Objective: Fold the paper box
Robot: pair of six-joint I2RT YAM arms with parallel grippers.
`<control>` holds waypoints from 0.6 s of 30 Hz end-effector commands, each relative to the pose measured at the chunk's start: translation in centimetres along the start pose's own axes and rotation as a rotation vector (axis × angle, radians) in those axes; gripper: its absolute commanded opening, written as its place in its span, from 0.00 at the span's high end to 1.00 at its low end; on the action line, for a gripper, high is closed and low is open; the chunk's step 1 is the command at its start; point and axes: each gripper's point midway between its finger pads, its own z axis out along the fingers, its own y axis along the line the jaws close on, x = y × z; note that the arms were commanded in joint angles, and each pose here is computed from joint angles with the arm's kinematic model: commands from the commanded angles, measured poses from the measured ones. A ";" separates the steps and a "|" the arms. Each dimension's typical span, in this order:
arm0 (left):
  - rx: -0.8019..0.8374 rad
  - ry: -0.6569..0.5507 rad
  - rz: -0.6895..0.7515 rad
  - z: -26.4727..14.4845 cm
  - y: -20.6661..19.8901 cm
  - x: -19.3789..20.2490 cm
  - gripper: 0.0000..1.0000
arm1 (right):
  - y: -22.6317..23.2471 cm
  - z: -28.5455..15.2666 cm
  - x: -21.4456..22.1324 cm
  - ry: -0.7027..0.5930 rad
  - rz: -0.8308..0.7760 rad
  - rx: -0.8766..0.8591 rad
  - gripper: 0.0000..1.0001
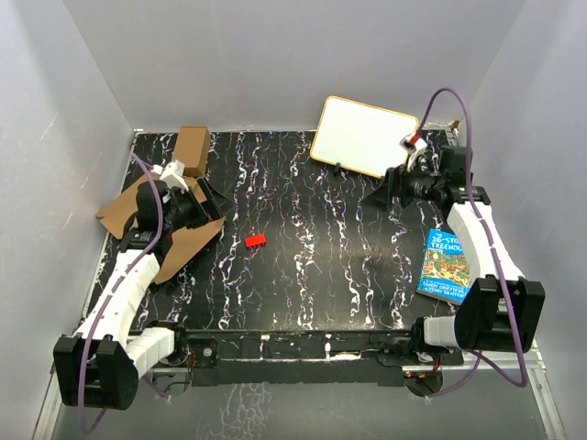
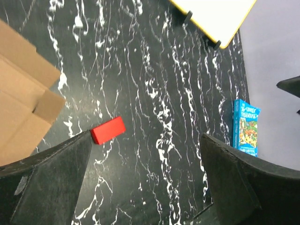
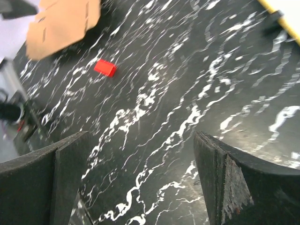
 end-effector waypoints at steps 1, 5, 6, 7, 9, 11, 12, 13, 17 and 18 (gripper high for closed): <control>0.026 0.022 0.008 0.3 0.0 1.0 0.03 | 2.8 1.4 2.3 -0.008 -0.102 -0.263 0.01; -0.172 0.100 0.091 0.1 3.7 1.8 0.03 | 3.1 2.2 4.5 0.008 -0.086 -0.352 0.01; -0.217 0.109 0.122 -0.1 4.5 1.6 0.03 | 3.1 2.4 5.0 0.016 -0.072 -0.366 0.01; -0.273 0.111 0.153 -0.2 5.5 1.4 0.03 | 3.2 2.5 5.3 0.020 -0.061 -0.382 0.01; -0.388 0.131 0.232 -0.5 7.3 1.2 0.05 | 3.5 2.6 5.9 0.019 -0.056 -0.416 0.01; -0.516 0.190 0.361 -0.4 8.6 1.6 0.05 | 3.5 2.7 6.3 0.014 -0.063 -0.429 0.01; -0.584 0.221 0.435 -0.4 9.1 1.7 0.05 | 3.4 2.7 6.4 0.013 -0.067 -0.428 0.02; -0.655 0.254 0.507 -0.4 9.8 1.9 0.05 | 3.4 2.8 6.6 0.013 -0.070 -0.428 0.01; -0.842 0.355 0.711 -0.7 11.2 2.4 0.07 | 3.3 2.9 6.8 0.008 -0.073 -0.436 0.02; -0.867 0.366 0.746 -0.8 11.4 2.6 0.08 | 3.2 3.0 7.0 0.009 -0.071 -0.438 0.02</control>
